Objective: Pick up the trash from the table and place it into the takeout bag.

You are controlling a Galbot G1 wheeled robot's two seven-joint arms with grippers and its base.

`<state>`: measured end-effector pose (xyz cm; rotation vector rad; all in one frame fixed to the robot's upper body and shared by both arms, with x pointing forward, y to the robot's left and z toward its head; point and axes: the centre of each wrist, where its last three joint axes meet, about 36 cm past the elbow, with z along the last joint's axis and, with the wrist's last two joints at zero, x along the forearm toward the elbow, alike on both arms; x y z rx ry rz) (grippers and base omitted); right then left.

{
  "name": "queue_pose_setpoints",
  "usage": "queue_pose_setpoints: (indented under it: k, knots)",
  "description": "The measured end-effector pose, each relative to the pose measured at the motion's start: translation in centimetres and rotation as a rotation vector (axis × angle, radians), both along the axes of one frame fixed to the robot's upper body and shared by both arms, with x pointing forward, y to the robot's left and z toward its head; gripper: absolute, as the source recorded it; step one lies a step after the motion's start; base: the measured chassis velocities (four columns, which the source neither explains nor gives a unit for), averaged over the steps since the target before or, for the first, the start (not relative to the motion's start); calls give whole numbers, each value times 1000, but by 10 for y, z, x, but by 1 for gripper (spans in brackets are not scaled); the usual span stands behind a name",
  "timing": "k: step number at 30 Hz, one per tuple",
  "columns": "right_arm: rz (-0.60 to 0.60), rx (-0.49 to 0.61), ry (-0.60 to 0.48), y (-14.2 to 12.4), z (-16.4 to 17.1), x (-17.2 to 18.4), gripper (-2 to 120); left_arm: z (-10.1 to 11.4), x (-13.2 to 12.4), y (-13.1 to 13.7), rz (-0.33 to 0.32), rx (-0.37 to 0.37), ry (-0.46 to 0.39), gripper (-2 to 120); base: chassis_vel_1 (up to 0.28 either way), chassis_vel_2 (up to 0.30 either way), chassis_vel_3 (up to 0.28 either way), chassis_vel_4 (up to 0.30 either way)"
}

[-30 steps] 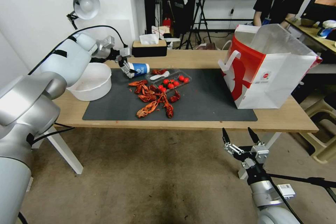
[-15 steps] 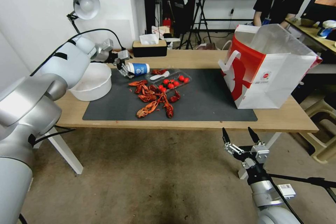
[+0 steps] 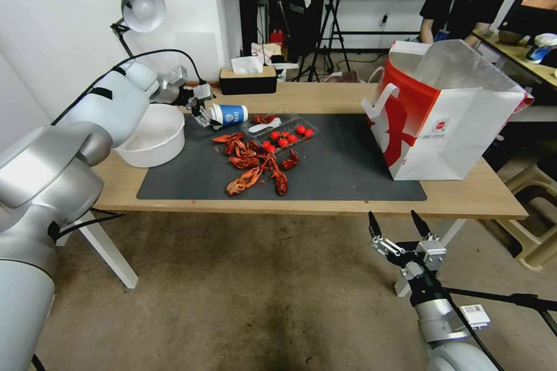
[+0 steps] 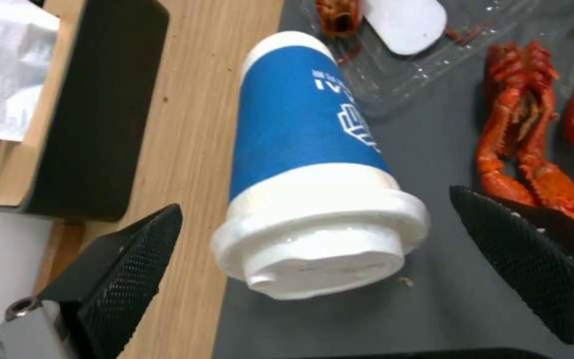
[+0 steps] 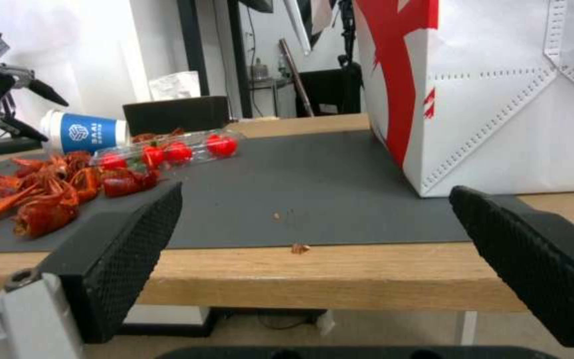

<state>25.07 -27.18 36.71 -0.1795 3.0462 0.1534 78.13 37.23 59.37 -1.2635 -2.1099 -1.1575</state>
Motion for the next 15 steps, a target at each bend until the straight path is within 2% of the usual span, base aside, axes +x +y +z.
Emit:
queue_pose_setpoints:
  k: [15]
  knots:
    - [-1, 0, 1, 0, 0, 0, 100, -12, -1, 0, 22, 3, 24, 100, 0, 0, 0, 0]
